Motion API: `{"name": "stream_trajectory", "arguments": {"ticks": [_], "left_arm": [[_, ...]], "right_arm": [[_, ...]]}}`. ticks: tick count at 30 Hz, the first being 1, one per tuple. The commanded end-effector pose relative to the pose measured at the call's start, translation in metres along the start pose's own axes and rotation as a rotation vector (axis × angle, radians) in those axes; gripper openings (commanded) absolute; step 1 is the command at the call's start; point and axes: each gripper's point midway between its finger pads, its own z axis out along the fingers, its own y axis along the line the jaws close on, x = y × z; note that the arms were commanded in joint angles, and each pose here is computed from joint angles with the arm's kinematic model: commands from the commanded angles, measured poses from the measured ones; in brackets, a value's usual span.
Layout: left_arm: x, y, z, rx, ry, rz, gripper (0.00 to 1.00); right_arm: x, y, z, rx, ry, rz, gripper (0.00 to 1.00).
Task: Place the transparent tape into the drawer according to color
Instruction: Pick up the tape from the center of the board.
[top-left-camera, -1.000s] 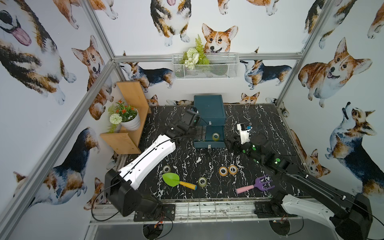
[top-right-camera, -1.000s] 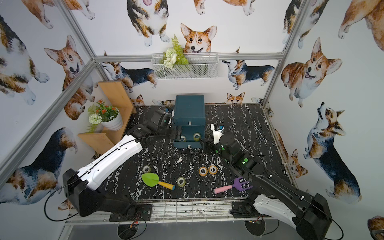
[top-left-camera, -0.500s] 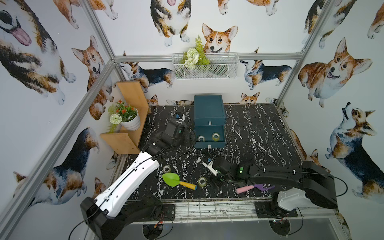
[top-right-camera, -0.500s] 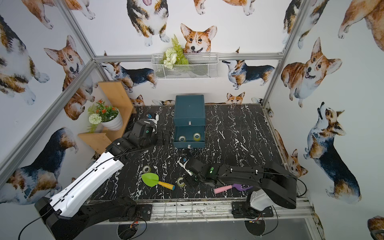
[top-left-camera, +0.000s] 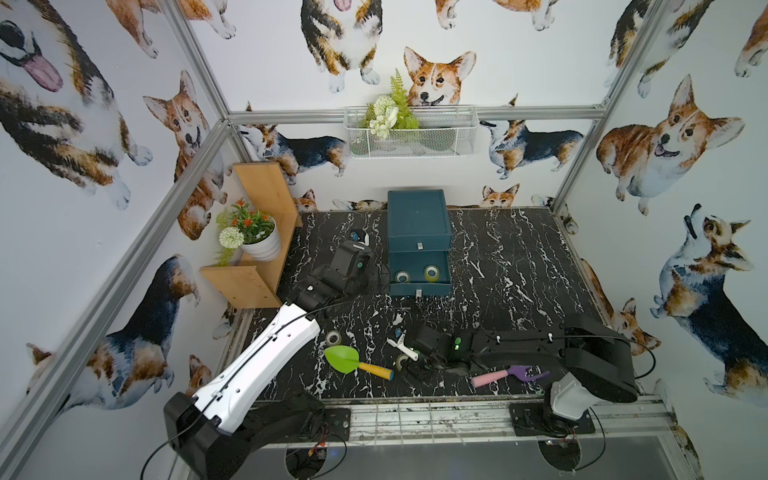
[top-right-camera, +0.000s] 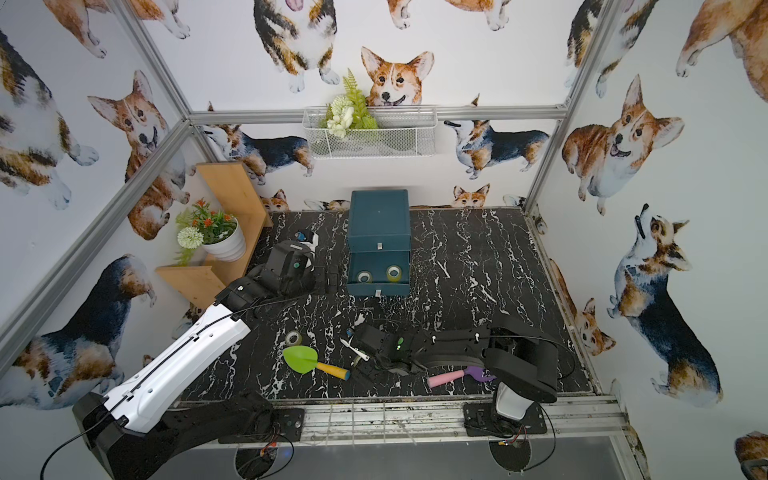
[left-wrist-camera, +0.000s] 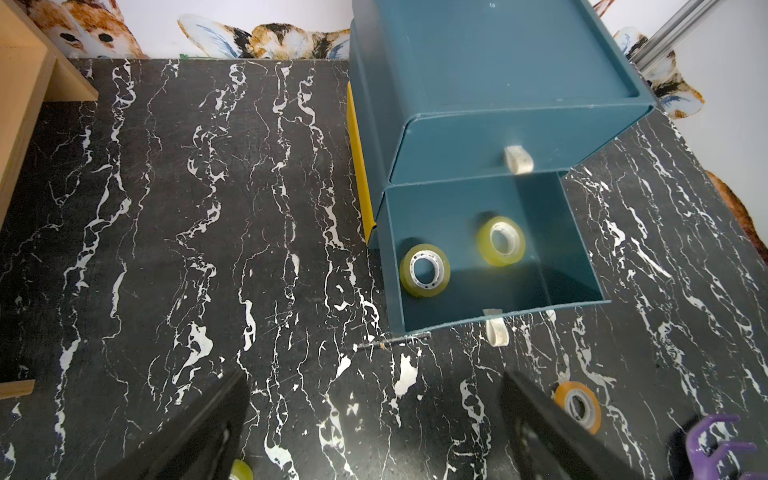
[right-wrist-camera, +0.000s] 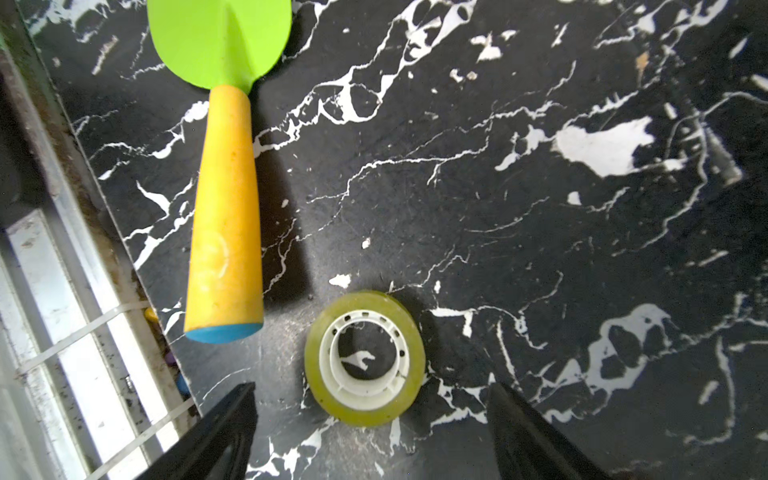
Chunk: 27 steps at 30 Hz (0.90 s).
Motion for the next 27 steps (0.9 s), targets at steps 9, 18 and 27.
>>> {"name": "stream_trajectory", "arguments": {"ticks": [9, 18, 27], "left_arm": [[-0.006, 0.008, -0.003, -0.011, -0.022, -0.004, 0.99], [-0.004, 0.014, -0.003, -0.020, -0.018, -0.013, 0.99], [-0.003, 0.015, 0.000, -0.021, -0.008, -0.017, 0.99]], "right_arm": [[0.009, -0.005, 0.023, 0.049, 0.068, -0.051, 0.75], [0.018, -0.005, 0.027, 0.042, 0.080, -0.043, 0.59], [0.012, -0.019, 0.010, 0.047, 0.021, 0.028, 0.47]]}}
